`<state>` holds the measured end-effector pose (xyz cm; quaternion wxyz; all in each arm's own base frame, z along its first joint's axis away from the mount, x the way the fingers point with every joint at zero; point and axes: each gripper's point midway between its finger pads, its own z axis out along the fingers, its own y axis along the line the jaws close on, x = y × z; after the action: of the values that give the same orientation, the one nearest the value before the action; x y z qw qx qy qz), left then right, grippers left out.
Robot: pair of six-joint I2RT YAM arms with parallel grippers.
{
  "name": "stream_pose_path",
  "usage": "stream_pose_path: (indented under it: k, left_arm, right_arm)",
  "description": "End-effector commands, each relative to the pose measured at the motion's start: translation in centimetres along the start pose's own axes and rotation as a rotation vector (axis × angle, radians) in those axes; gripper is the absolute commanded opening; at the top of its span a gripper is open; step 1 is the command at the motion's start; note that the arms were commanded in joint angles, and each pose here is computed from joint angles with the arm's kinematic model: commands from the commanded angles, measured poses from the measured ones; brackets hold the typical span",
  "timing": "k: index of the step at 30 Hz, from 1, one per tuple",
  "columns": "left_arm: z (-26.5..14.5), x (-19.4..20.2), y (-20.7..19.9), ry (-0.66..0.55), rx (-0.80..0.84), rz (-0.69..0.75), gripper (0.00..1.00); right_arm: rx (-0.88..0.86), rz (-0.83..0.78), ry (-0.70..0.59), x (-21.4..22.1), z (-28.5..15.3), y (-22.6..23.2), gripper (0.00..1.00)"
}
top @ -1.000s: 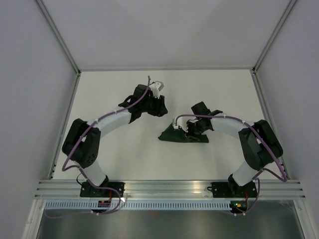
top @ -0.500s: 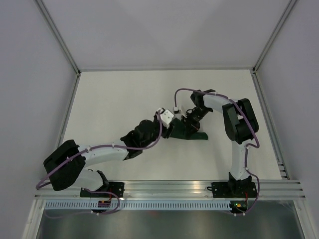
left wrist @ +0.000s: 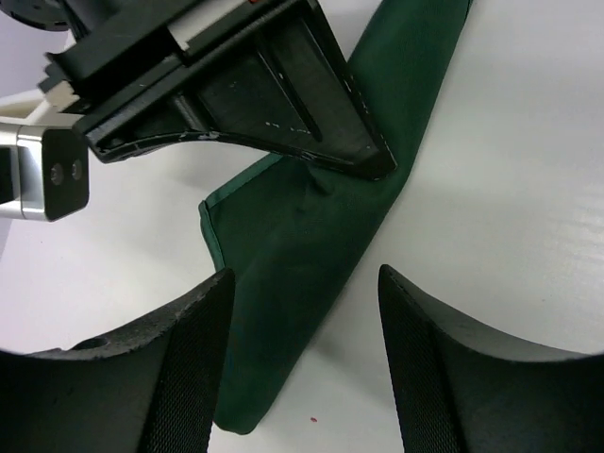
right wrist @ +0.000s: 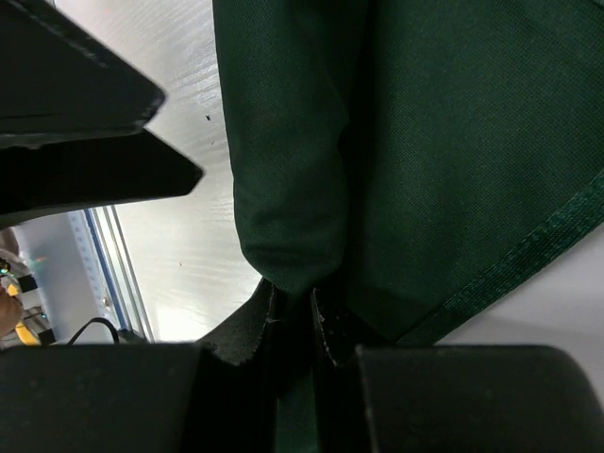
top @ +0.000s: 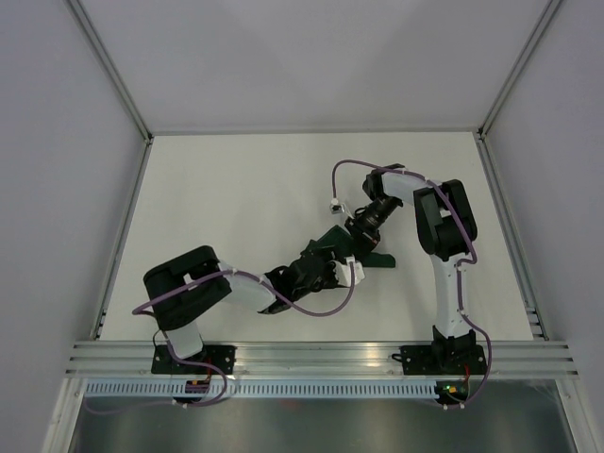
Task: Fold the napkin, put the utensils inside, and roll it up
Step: Roll the napkin at the center of the board.
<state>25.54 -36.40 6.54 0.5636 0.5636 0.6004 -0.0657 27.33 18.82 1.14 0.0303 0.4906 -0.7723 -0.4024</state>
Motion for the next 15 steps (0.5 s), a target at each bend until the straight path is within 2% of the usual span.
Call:
stream_pose_path:
  k: [1, 6, 10, 13, 15]
  left_arm:
    - [1.3, -2.5, 1.3, -0.104, -0.052, 0.139, 0.68]
    - [2.5, -1.9, 0.2, -0.101, -0.011, 0.206, 0.7]
    - [3.0, -0.9, -1.7, -0.069, 0.087, 0.23, 0.7]
    - [3.5, -0.6, -3.2, -0.052, 0.175, 0.224, 0.67]
    - [3.4, 0.3, -4.2, -0.009, 0.243, 0.215, 0.61]
  right_arm:
    - [0.084, -0.057, 0.152, 3.5, 1.3, -4.4, 0.05]
    - [0.074, -0.045, 0.156, 3.6, 1.4, -4.4, 0.05]
    - [0.072, -0.043, 0.156, 3.6, 1.3, -4.3, 0.05]
    - [0.073, -0.043, 0.152, 3.5, 1.3, -4.4, 0.05]
    - [0.07, -0.039, 0.152, 3.5, 1.2, -4.4, 0.05]
